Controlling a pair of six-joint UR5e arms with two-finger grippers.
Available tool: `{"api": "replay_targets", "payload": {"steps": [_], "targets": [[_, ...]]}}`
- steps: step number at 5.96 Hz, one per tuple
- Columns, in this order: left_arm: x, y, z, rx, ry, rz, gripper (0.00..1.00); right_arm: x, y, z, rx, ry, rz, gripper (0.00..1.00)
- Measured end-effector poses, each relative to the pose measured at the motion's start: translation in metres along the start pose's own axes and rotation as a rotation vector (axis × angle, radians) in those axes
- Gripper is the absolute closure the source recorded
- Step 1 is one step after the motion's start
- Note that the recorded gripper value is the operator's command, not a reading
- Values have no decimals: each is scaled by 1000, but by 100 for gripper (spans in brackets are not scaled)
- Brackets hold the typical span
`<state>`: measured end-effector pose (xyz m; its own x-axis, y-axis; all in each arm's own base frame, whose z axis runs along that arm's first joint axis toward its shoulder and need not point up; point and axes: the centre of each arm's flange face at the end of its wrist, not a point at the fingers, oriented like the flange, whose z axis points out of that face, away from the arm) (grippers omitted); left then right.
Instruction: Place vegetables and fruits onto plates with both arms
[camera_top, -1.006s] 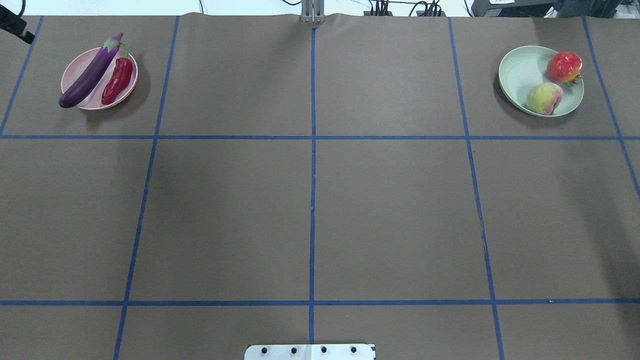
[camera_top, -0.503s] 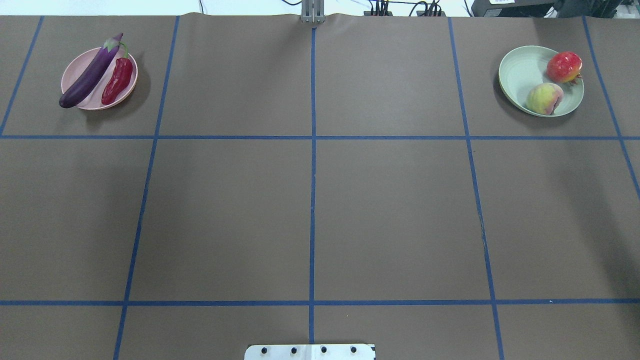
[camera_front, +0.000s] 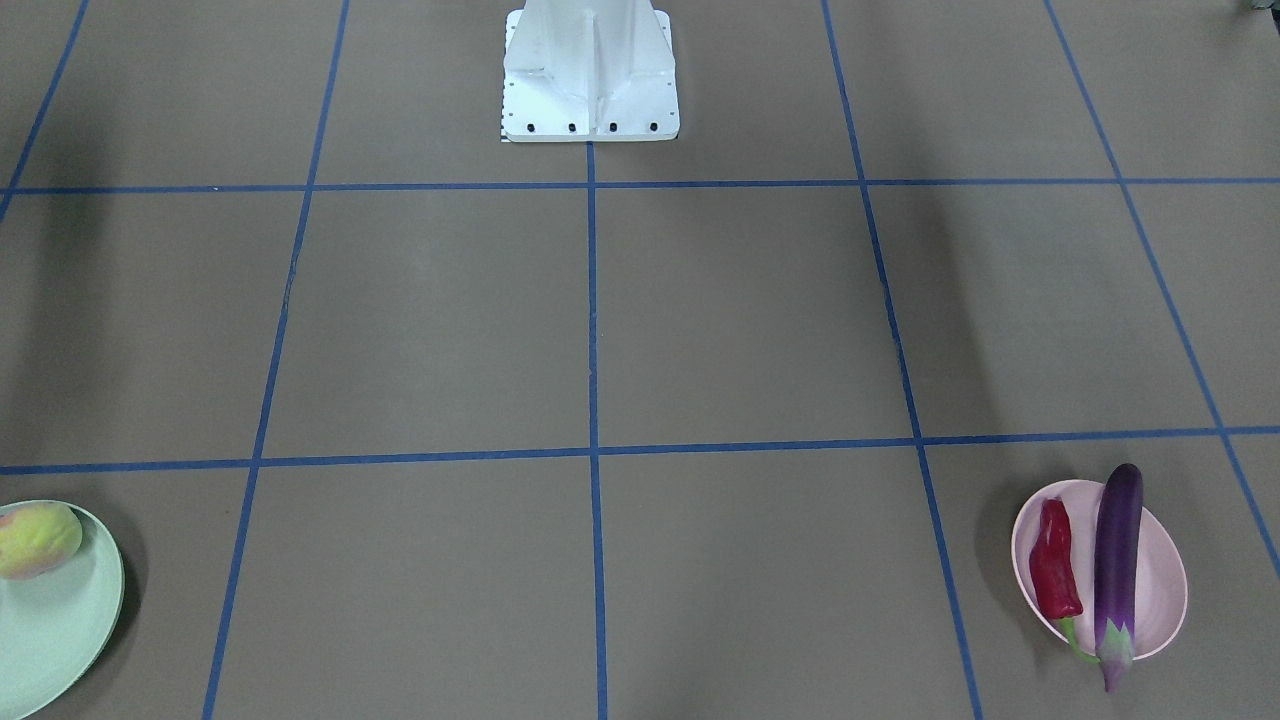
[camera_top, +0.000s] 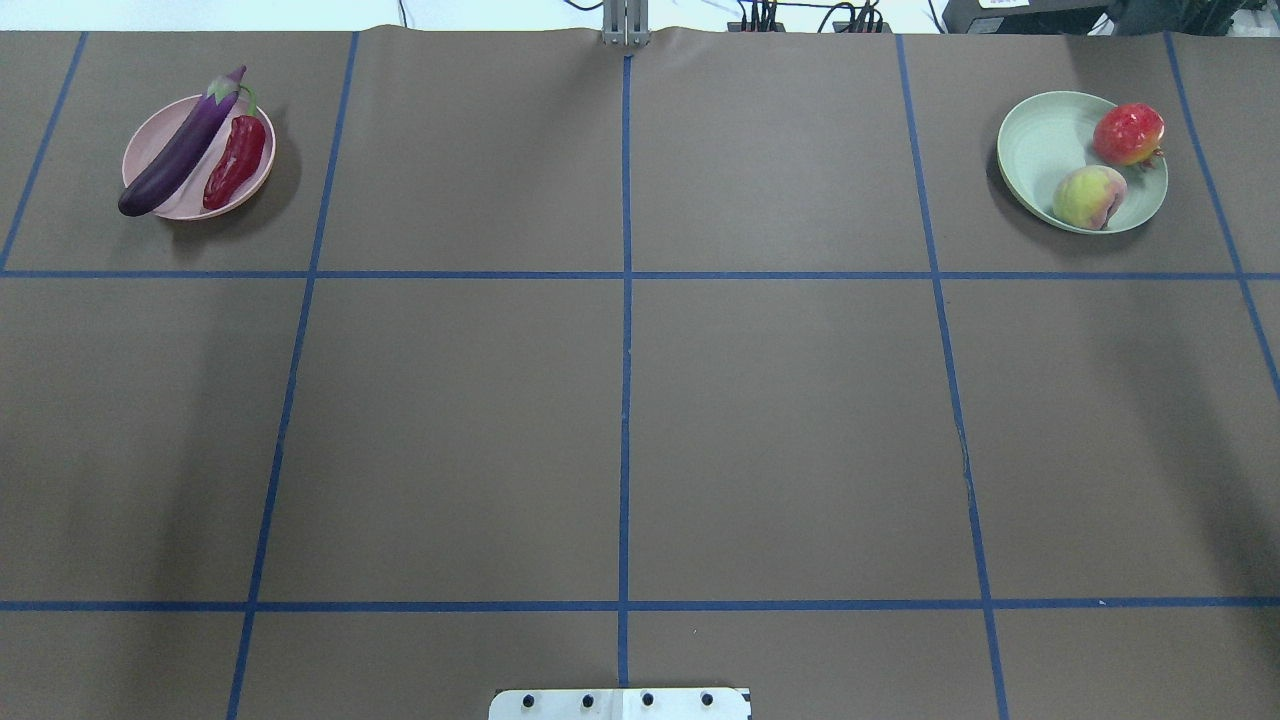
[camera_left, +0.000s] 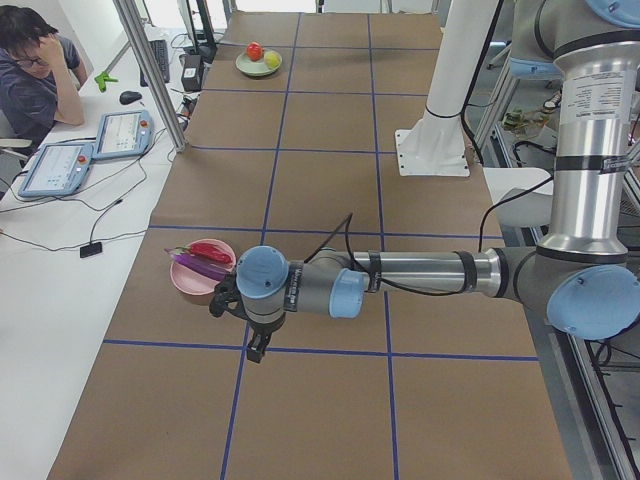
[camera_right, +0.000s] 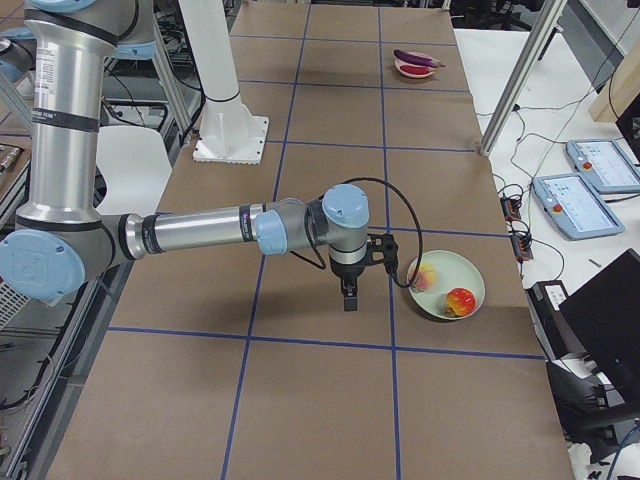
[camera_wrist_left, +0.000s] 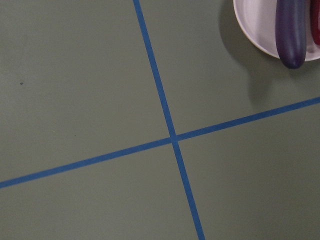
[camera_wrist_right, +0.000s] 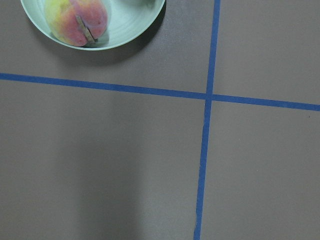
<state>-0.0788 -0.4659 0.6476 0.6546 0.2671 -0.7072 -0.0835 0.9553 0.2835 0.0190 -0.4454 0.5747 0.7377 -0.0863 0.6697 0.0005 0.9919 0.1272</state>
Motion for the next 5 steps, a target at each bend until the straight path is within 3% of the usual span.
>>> {"api": "replay_targets", "payload": {"steps": [2, 5], "targets": [[15, 20, -16, -6, 1, -67, 0, -1, -1, -1, 6, 1, -4, 0], [18, 23, -22, 3, -6, -59, 0, -1, -2, -1, 11, 1, -9, 0]]}}
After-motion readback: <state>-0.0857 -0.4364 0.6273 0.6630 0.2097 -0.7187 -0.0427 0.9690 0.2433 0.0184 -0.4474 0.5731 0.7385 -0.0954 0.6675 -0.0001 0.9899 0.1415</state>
